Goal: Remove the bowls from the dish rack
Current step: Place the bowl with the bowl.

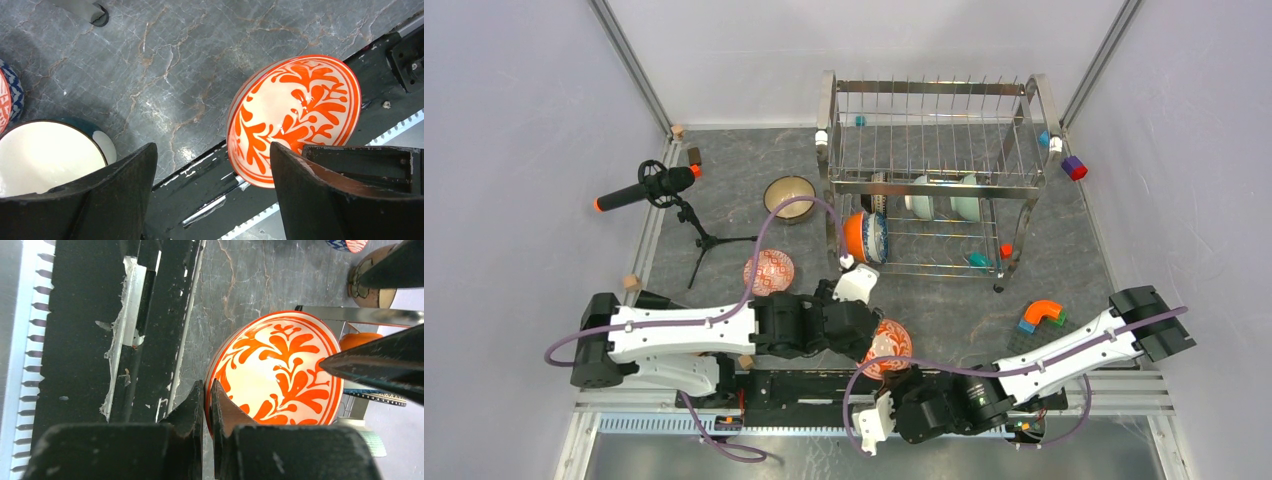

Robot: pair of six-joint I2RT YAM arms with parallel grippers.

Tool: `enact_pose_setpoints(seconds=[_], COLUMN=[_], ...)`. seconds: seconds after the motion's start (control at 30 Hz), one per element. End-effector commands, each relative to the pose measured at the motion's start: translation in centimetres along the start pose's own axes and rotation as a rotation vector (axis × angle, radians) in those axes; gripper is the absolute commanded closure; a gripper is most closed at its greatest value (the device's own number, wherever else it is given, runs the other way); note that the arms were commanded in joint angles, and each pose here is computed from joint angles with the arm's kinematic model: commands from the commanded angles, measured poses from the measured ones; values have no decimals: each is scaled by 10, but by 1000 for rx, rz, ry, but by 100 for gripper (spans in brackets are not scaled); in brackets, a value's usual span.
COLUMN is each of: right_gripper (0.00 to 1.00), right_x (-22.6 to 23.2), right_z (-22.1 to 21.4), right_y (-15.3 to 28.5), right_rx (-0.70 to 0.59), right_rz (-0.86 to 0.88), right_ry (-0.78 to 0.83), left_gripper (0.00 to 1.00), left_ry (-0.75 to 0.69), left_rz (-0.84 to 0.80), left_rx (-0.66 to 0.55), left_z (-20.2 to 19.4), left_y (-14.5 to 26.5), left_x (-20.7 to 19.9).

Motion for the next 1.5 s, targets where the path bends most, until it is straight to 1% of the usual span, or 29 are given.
enact_pose_setpoints(seconds=[0.0,0.47,0.87,1.0,1.2,1.33,1.47], right_gripper=[100,100,100,100,100,100,100], right_x=[-15,-13,-11,-11,-10,-10,-8], right_z=[25,30,33,33,32,33,33], right_y=[8,9,7,7,5,4,4], right_rx=[-81,-94,-108,-117,-113,-113,-112], right_rz=[-50,-43,-46,-49,-49,-54,-53], right_ry=[-19,-13,-22,-33,-35,-40,-48], left_gripper=[14,36,46,54,71,73,83], left_ry=[-36,-122,-146,-147,-142,-139,-127], left_rz=[18,19,30,20,1,-7,-17], left_rx=[-11,71,99,106,106,107,103], left_z=[7,-6,-15,-18,-21,-22,-24], left_y=[4,-11,-19,-22,-23,-23,-24], left_x=[-11,-25,-26,-26,-26,-26,-25])
Point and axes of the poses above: each gripper's point midway between its finger pads, its own y axis back along the fingers, its own x axis along the line the jaws close on, z = x × y, the point moved 8 cm from there along y, back along the fingers, and after that the axes turned 4 degrees about y, right-handed, at the moved point
